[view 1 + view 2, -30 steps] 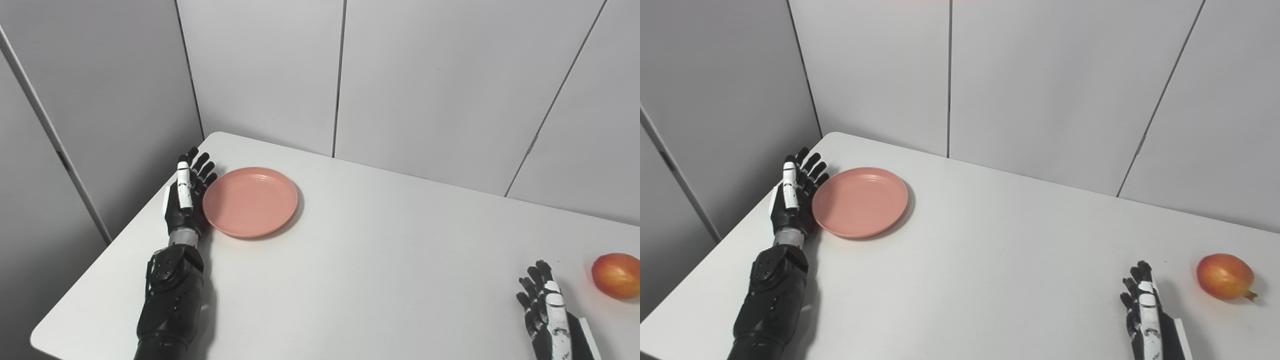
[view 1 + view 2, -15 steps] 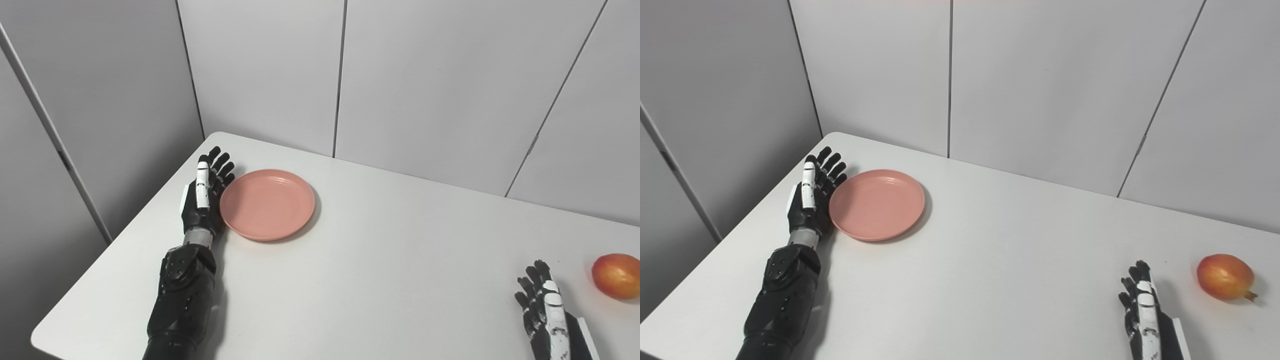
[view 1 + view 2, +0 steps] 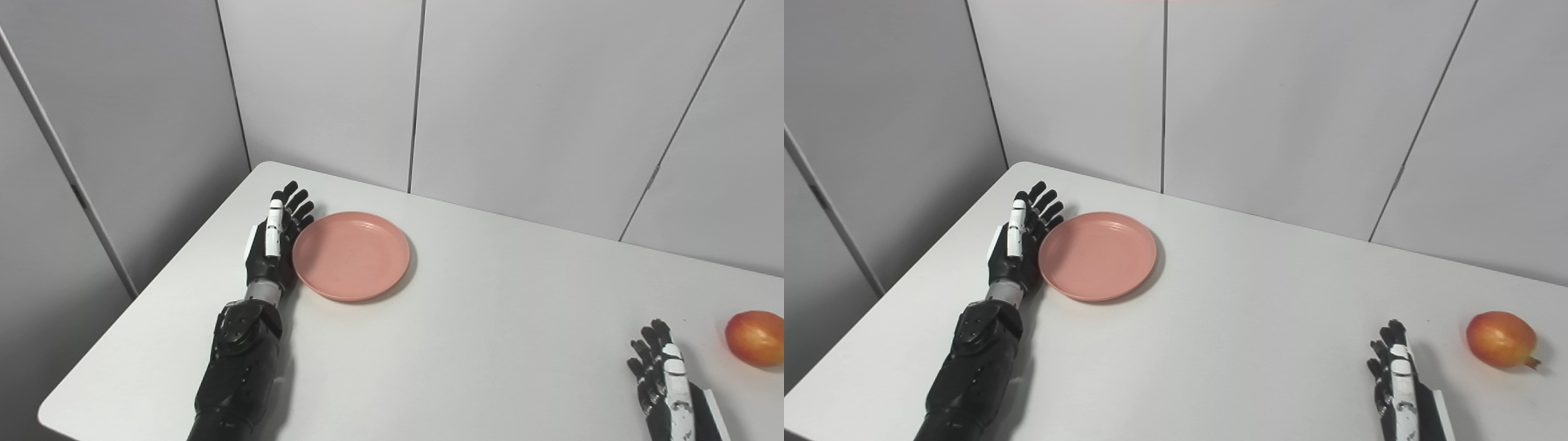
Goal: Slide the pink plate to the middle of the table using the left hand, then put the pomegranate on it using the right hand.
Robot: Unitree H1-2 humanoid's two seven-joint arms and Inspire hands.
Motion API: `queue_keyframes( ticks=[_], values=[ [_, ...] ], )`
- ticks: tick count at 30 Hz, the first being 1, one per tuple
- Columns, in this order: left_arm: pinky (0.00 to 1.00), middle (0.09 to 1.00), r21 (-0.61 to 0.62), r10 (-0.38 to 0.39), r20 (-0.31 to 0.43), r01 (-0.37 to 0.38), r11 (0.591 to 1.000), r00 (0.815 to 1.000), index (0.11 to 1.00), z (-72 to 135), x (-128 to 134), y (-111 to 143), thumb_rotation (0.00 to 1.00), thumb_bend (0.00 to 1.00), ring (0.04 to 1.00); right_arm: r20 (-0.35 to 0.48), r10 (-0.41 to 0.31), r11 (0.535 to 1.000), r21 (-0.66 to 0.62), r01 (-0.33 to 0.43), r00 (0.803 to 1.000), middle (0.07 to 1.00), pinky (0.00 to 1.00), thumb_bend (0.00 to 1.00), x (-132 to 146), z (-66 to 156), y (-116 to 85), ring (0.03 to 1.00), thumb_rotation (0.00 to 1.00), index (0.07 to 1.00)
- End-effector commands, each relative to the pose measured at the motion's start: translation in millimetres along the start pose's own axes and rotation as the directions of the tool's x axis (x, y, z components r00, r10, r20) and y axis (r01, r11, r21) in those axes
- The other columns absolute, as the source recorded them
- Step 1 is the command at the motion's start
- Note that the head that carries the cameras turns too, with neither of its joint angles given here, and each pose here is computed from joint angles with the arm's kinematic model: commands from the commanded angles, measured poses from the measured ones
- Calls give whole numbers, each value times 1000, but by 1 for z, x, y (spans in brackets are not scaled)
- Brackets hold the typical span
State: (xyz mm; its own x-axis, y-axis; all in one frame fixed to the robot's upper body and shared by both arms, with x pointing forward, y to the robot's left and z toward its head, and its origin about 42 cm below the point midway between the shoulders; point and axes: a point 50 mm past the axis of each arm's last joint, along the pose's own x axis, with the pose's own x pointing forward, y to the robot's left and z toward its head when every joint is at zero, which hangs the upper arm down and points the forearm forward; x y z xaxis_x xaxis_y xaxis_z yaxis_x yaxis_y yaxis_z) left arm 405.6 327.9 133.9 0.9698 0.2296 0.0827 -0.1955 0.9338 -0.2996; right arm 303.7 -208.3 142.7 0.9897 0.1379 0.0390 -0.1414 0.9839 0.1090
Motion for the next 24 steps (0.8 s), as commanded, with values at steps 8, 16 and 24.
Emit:
queue_keyframes(
  ticks=[8, 16, 24],
  values=[
    [886, 882, -16, -48, -101, 47, 999, 994, 871, -12, -7, -31, 1000, 403, 876, 71, 22, 1000, 16, -23, 997, 1000, 1000, 225, 6, 12, 4, 1000, 1000, 997],
    [908, 904, -17, -118, -119, 117, 993, 986, 890, -13, -10, -50, 1000, 380, 898, 71, 26, 1000, 10, -27, 997, 1000, 1000, 235, 6, 12, 7, 1000, 1000, 1000],
    [891, 894, 16, -151, -143, 155, 988, 978, 882, -14, -13, -70, 1000, 370, 884, 70, 31, 1000, 0, -31, 997, 1000, 1000, 241, 6, 12, 10, 1000, 1000, 1000]
  ],
)
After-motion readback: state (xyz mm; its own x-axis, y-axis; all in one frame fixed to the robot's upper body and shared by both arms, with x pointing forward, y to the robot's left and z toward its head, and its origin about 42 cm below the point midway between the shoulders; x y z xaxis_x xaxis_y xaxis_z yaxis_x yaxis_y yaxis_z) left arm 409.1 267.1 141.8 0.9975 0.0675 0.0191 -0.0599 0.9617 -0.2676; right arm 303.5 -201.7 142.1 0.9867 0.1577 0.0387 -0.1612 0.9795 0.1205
